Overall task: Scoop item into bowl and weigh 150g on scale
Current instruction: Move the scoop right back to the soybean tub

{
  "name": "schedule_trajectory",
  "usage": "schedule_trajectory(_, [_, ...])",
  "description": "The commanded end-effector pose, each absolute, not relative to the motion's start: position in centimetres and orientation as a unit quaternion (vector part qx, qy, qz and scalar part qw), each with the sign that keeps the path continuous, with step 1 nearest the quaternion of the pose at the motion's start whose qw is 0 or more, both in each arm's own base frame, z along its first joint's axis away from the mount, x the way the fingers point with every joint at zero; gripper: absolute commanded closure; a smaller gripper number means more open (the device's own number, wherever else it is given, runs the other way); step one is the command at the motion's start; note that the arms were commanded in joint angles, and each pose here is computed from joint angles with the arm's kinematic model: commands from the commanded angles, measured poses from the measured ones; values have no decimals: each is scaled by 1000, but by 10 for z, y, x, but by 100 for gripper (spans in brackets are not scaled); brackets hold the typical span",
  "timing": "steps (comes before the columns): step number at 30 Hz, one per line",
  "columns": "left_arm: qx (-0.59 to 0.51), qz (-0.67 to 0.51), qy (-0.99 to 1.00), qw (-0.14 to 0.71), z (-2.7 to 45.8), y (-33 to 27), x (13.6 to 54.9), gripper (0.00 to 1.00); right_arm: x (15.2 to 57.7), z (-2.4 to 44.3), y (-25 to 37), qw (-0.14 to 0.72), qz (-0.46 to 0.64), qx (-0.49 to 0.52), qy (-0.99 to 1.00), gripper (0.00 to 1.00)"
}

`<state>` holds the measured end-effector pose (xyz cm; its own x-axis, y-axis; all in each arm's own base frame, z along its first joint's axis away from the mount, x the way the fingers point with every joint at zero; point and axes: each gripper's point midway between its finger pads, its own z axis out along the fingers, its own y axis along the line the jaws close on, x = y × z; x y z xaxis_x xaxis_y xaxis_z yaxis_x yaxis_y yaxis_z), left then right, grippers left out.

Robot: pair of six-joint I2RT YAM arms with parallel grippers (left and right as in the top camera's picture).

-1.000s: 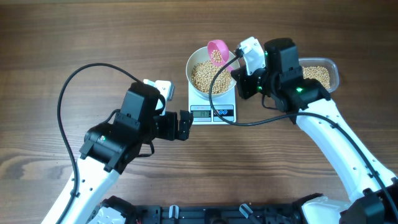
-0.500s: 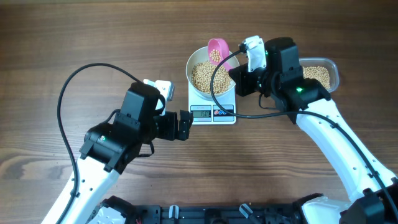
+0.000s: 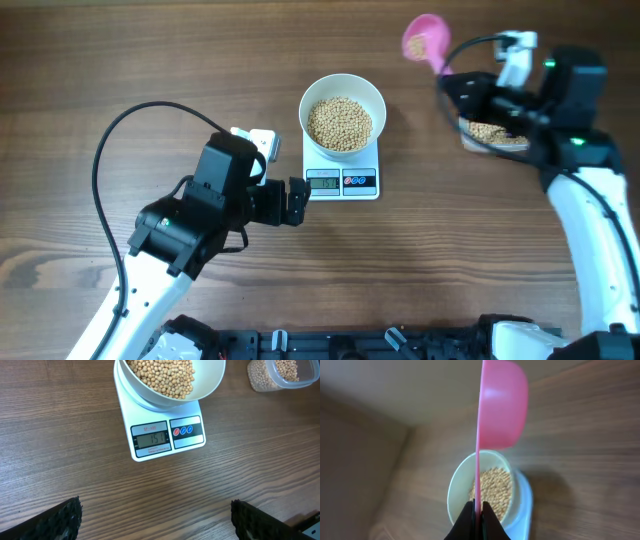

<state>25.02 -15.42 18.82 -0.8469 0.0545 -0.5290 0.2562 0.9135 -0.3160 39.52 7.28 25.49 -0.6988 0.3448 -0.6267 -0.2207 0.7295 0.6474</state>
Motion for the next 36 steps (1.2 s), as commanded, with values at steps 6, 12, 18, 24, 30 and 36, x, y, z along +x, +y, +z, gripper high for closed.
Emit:
schedule_trajectory(6, [79,-185,943,263,185,-153,251,0,357,223,-32,323,305,236,864,96])
schedule_trajectory(12, [79,-185,943,263,185,-153,251,0,326,181,-69,260,169,318,896,96])
schedule_trajectory(18, [79,-185,943,263,185,-153,251,0,338,161,-75,243,166,325,899,96])
schedule_trajectory(24, [79,-185,943,263,185,-153,251,0,355,132,-72,208,204,362,886,96])
schedule_trajectory(30, [79,-185,943,263,185,-153,251,0,362,136,-74,222,209,365,880,88])
schedule_trajectory(36, [79,-185,943,263,185,-153,251,0,364,139,-67,221,228,357,878,53])
